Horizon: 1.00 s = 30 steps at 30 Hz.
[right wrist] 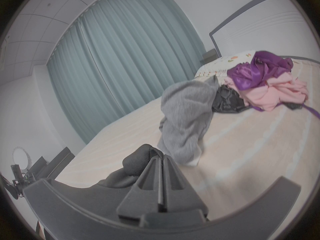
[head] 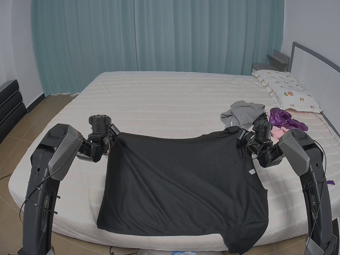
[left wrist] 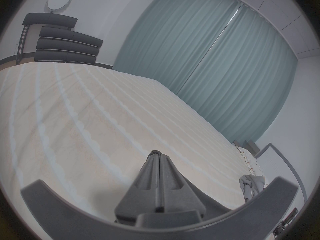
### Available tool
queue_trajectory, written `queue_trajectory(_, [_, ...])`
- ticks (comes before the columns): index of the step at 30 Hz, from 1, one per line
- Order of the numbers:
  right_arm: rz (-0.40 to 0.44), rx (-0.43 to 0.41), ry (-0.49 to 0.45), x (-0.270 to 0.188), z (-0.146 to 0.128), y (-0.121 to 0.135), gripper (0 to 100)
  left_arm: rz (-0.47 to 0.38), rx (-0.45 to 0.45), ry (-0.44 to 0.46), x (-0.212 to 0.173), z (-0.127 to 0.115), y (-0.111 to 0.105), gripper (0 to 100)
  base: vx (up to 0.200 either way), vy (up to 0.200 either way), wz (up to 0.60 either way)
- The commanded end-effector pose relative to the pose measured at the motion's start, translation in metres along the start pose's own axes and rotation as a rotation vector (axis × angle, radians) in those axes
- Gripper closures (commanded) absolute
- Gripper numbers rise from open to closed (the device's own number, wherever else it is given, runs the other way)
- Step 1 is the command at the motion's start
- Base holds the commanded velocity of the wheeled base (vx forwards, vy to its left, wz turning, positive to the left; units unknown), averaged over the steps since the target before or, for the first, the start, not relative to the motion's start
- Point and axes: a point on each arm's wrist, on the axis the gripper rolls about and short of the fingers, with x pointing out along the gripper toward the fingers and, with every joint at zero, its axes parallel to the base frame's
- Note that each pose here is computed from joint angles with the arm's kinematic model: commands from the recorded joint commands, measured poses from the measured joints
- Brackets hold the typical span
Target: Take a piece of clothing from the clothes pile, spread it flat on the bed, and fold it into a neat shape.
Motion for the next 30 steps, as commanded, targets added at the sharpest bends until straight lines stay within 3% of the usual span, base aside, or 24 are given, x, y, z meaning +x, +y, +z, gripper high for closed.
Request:
queue_trajectory(1, [0.029,0.0,-0.081,0.0,0.031,0.013,100,-0.007,-0.003,-0.021,0.004,0.005,0.0,100,0.0,0.0,0.0])
queue_trajectory(13, [0.029,0.004,-0.154,0.004,0.054,0.019,100,-0.01,-0.009,-0.038,0.016,0.001,0.006,100,0.0,0.0,0.0])
queue_trajectory(30, [-0.032,0.003,-0.034,0.018,-0.003,-0.011,100,0.0,0.001,-0.008,0.031,-0.025,0.018,100,0.0,0.0,0.0])
